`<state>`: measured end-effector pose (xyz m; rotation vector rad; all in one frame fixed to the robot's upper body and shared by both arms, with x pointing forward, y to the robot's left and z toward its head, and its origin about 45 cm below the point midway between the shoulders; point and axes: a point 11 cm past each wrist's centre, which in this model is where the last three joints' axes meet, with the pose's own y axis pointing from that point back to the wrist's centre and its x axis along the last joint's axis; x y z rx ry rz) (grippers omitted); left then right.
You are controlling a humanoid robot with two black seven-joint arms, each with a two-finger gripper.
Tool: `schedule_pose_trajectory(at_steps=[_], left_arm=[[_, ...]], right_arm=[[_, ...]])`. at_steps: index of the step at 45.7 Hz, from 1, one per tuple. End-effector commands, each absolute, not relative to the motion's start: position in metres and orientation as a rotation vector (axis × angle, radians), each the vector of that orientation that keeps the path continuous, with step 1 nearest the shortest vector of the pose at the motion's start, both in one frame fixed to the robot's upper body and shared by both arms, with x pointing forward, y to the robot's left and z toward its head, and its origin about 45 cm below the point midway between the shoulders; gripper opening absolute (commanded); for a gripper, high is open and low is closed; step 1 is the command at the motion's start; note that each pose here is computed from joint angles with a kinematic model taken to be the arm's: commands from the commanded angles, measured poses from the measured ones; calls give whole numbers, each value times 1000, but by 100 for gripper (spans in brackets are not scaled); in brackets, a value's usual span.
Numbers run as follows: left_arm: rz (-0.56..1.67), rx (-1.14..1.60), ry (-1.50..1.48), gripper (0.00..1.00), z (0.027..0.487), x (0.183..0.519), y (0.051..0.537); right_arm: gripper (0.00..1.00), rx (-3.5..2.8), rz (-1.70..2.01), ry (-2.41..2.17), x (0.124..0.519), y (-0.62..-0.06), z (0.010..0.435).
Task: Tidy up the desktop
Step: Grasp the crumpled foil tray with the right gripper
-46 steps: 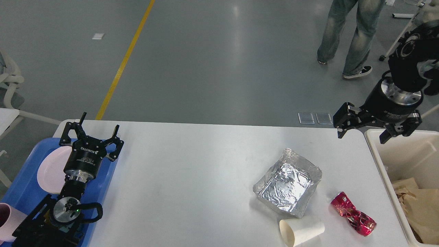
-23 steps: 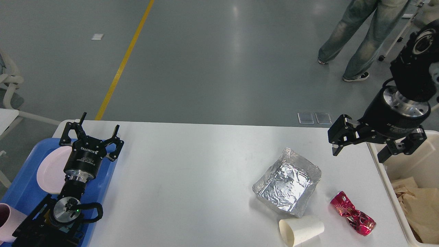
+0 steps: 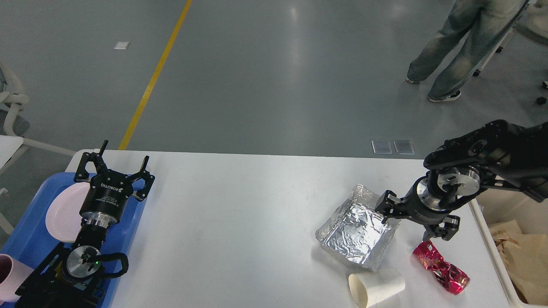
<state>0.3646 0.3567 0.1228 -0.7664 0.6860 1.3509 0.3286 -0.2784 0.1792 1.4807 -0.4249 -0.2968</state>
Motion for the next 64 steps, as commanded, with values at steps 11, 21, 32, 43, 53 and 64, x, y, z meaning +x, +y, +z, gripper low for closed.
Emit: schedule_pose_trajectory(at_steps=[11, 21, 32, 43, 53, 64], left_arm=[[1351, -767, 686, 96, 123, 365, 357], [1350, -766, 686, 96, 123, 365, 356], [1350, -766, 686, 96, 123, 365, 356], [1350, -766, 686, 96, 123, 365, 356], [1351, -767, 686, 96, 123, 365, 357], [1351, -767, 686, 96, 123, 365, 357]], right_arm=[[91, 1494, -367, -562, 329, -274, 108], [91, 1502, -396, -608, 329, -274, 88], [85, 1498, -413, -634, 329, -274, 72], [48, 1499, -417, -612, 323, -268, 62], [1, 1497, -425, -606, 319, -267, 57], [0, 1500, -409, -619, 323, -265, 60]])
